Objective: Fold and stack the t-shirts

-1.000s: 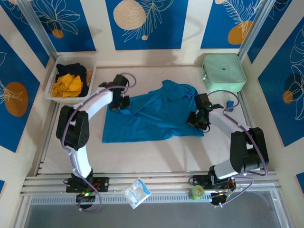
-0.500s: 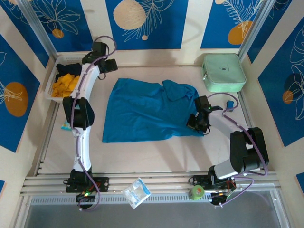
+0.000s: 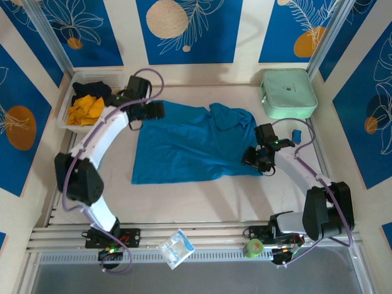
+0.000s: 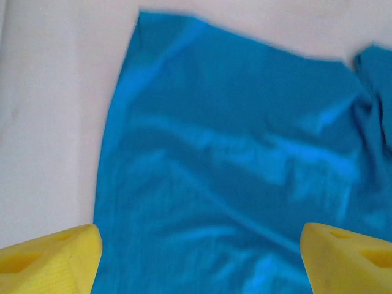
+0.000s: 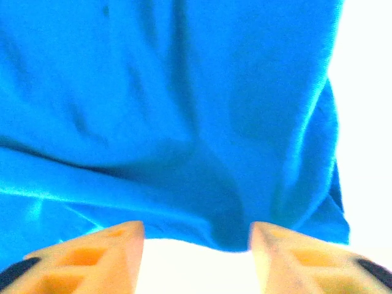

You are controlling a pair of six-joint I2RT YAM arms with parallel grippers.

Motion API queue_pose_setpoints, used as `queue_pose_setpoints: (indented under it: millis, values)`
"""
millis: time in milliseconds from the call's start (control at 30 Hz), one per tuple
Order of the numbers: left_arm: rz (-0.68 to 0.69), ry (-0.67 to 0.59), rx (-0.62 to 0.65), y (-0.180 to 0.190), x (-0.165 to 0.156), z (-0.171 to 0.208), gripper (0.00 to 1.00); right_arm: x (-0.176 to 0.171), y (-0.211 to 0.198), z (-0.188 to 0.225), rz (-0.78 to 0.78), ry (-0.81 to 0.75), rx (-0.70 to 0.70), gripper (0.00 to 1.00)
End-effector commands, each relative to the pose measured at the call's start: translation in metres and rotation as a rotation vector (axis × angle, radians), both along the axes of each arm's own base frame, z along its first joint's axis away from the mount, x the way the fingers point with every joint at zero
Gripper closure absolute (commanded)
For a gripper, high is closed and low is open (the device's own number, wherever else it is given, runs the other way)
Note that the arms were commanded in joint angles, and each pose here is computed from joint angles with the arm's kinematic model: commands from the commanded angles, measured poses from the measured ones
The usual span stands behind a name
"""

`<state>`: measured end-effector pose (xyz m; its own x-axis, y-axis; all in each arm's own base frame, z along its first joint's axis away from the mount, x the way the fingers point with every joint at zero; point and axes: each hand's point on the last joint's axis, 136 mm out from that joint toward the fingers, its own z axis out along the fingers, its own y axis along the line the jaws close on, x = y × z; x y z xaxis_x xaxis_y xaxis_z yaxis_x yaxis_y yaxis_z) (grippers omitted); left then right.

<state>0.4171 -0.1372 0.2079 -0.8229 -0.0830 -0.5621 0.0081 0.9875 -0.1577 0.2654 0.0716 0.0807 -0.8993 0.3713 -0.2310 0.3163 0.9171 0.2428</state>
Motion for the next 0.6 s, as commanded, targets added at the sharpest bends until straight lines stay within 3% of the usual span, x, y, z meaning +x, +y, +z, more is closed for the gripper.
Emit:
queue_pose_setpoints:
  millis: [0, 133, 300, 567]
  values:
    - [0.006, 0.135, -0.007, -0.006, -0.039, -0.056, 0.16, -0.030, -0.013, -0.008, -0.021, 0.078, -0.052, 0.43]
    - [0.008, 0.205, -0.016, -0.012, -0.066, -0.099, 0.18, -0.041, -0.018, -0.022, -0.059, 0.097, -0.029, 0.41]
    - [0.027, 0.274, -0.007, -0.014, -0.079, -0.143, 0.21, -0.039, -0.022, -0.037, -0.098, 0.120, -0.029, 0.45]
    - [0.054, 0.320, 0.031, -0.008, -0.083, -0.177, 0.22, -0.008, -0.018, -0.048, -0.111, 0.124, 0.017, 0.47]
